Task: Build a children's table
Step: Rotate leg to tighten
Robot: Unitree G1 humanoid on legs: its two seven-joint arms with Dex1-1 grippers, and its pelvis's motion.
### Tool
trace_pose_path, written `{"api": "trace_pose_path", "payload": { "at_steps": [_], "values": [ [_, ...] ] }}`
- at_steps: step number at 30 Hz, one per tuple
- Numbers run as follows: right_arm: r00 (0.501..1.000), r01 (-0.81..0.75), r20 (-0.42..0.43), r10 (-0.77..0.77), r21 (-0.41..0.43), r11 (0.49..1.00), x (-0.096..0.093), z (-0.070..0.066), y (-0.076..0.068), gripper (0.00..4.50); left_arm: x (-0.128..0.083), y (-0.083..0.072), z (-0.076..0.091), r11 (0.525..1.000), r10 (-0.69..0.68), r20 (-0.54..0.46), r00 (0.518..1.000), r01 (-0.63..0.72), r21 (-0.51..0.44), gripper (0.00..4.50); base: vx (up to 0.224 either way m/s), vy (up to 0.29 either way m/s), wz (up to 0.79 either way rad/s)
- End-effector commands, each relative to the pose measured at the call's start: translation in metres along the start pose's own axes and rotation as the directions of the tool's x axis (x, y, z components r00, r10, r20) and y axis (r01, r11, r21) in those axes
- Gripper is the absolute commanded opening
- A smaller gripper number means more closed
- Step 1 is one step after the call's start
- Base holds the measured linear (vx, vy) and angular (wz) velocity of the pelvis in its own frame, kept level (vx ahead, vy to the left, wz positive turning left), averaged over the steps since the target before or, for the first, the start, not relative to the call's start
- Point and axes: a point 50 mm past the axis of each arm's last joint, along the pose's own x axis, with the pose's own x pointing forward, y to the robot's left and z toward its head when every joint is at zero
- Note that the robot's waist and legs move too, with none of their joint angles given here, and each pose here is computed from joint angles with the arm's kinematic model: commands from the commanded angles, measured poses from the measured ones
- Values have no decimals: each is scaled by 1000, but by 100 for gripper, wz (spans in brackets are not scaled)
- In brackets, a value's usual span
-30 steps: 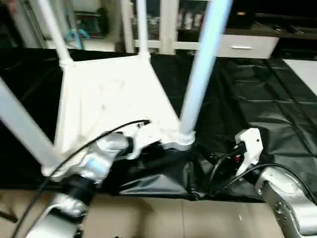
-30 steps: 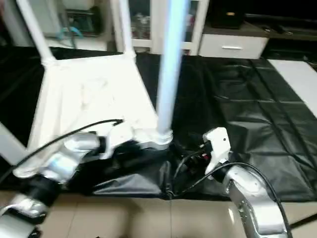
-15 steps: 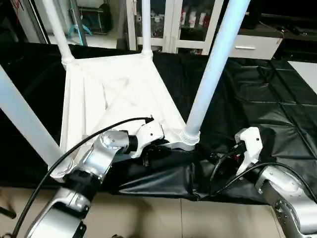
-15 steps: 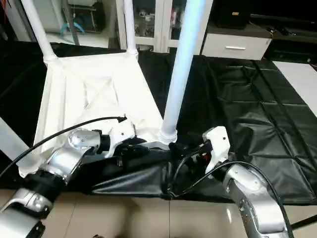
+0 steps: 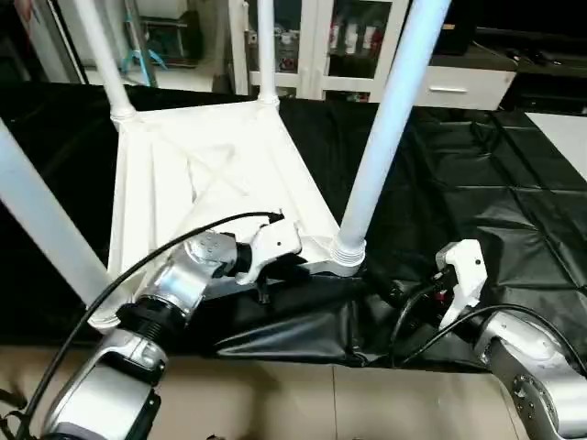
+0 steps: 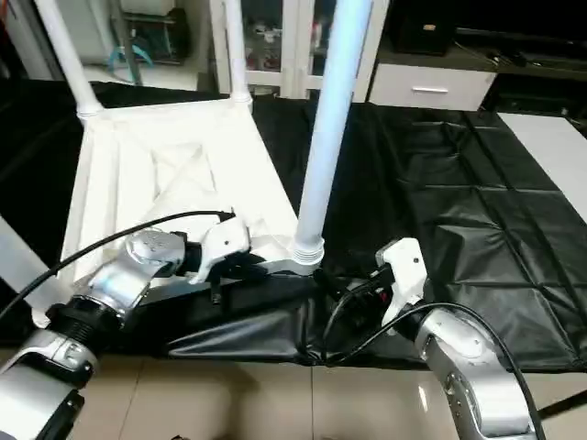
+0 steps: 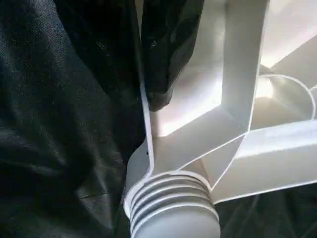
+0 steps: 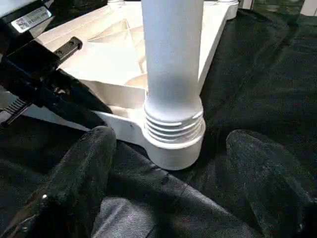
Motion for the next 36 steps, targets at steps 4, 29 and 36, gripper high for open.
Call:
{"api": "trace_pose_path", "payload": {
  "at_steps": [4,29,36],
  "values": [
    [1000,-22,14,22,-30,999,3,11,-5,390,1,-12,-27,996,-81,-122,989,75,-54,6,0,0,0],
    [885,-457,-193,423,-200,867,19,23,-26,390,7,-43,-9,937,-333,-28,943,334,99,6,0,0,0],
    [851,-521,-206,483,-219,825,24,24,-27,390,7,-46,-5,923,-368,-25,930,368,113,6,0,0,0]
  ]
}}
